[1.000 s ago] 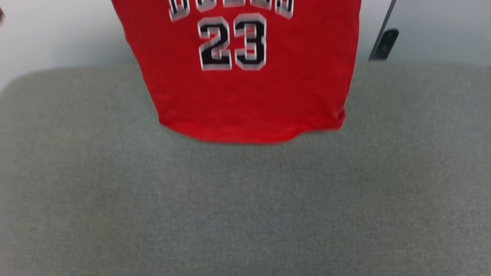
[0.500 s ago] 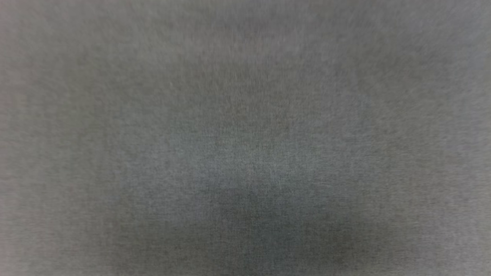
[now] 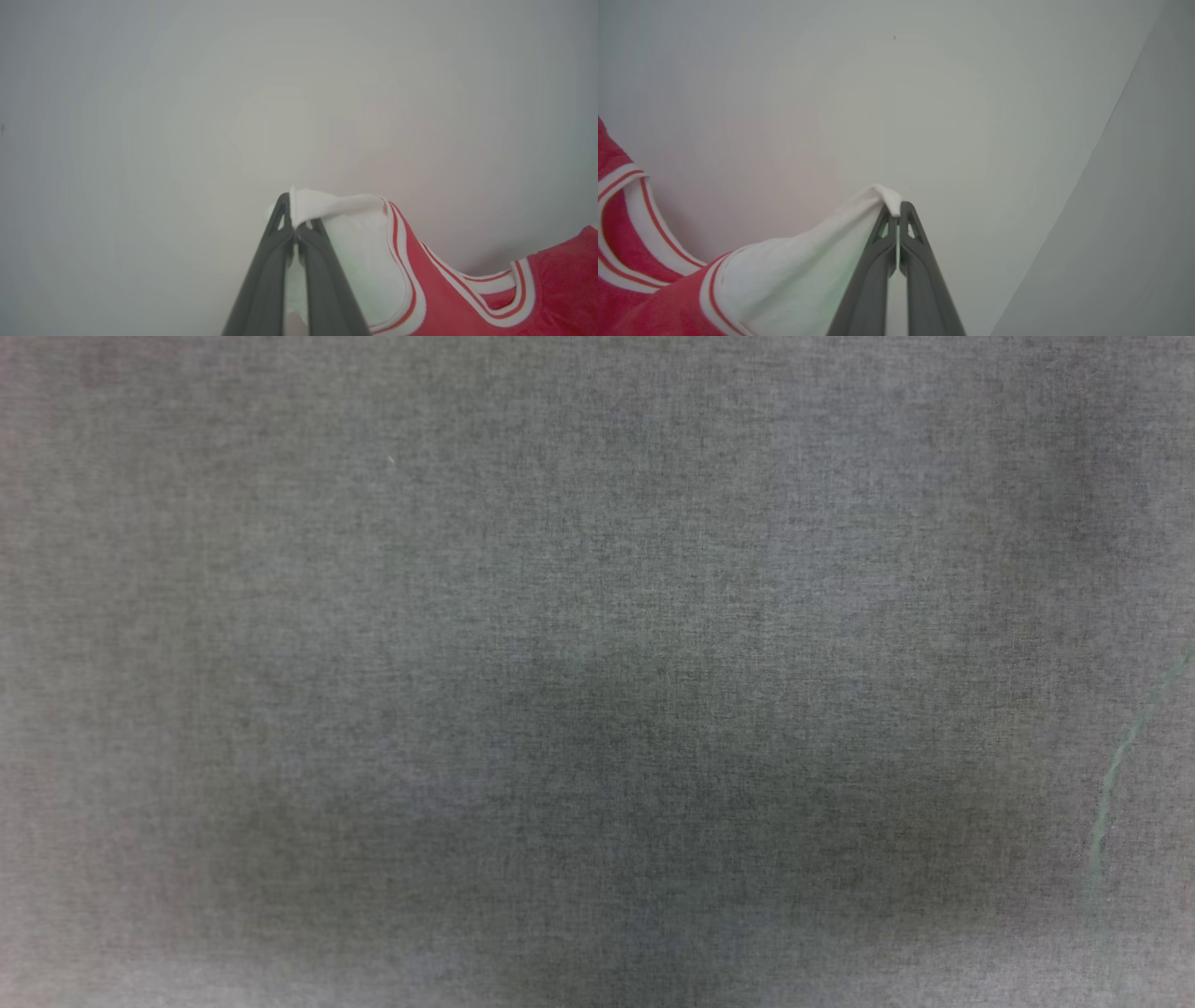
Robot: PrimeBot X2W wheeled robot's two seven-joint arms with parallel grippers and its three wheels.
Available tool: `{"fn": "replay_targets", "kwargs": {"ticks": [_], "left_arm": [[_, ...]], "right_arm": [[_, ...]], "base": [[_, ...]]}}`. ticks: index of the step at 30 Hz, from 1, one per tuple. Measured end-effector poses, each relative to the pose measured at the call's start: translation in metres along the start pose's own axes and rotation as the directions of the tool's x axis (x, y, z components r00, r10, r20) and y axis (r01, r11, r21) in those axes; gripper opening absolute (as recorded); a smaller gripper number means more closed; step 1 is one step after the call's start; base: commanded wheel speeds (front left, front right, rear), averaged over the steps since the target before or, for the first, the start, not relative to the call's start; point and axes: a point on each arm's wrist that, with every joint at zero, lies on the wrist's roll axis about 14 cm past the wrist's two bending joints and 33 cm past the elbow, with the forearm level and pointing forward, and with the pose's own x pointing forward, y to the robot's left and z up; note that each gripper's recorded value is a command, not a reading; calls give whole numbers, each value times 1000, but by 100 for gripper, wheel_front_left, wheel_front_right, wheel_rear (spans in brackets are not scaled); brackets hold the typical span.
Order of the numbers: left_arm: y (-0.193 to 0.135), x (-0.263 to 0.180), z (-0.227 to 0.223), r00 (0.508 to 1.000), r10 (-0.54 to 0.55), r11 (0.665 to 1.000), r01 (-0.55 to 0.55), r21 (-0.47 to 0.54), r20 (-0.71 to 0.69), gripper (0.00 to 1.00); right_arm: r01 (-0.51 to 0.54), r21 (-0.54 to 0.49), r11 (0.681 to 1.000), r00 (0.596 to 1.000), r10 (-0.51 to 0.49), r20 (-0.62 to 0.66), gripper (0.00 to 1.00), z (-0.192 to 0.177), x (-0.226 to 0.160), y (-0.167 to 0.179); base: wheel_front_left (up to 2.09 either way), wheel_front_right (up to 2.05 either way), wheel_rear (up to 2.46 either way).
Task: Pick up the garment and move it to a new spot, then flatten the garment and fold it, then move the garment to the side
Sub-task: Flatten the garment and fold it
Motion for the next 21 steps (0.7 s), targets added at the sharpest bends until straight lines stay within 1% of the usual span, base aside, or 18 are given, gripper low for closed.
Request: {"fn": "replay_targets", "kwargs": {"ticks": [2, 4, 7, 8, 11, 13, 16, 21], "left_arm": [[6, -7, -16, 999, 11, 1000, -12, -14, -40, 0], [9, -14, -24, 998, 13, 1000, -14, -13, -67, 0], [13, -31, -45, 990, 17, 999, -21, -30, -139, 0], [15, -39, -51, 986, 18, 999, -24, -33, -163, 0], [22, -59, -52, 979, 26, 999, -31, -23, -204, 0], [25, -73, -49, 975, 32, 999, -38, -26, -219, 0], [29, -100, -54, 961, 40, 998, -50, -31, -274, 0], [37, -149, -57, 939, 65, 993, -94, -71, -337, 0]], "right_arm": [[-3, 28, 1000, 999, 5, -42, 0, -13, -5, 6], [-10, 48, 999, 998, 13, -61, 0, -16, -10, 11], [-45, 66, 997, 992, 53, -118, 0, -26, -22, 25], [-47, 91, 995, 989, 60, -138, 0, -29, -28, 29], [-70, 115, 991, 985, 87, -150, 0, -19, -40, 36], [-86, 109, 990, 983, 102, -152, 0, -8, -49, 36], [-116, 101, 988, 972, 134, -194, 0, -9, -74, 40], [-123, 171, 978, 951, 166, -262, 0, -14, -123, 47]], "base": [[0, 0, 0], [0, 0, 0], [0, 0, 0], [0, 0, 0], [0, 0, 0], [0, 0, 0], [0, 0, 0], [0, 0, 0]]}}
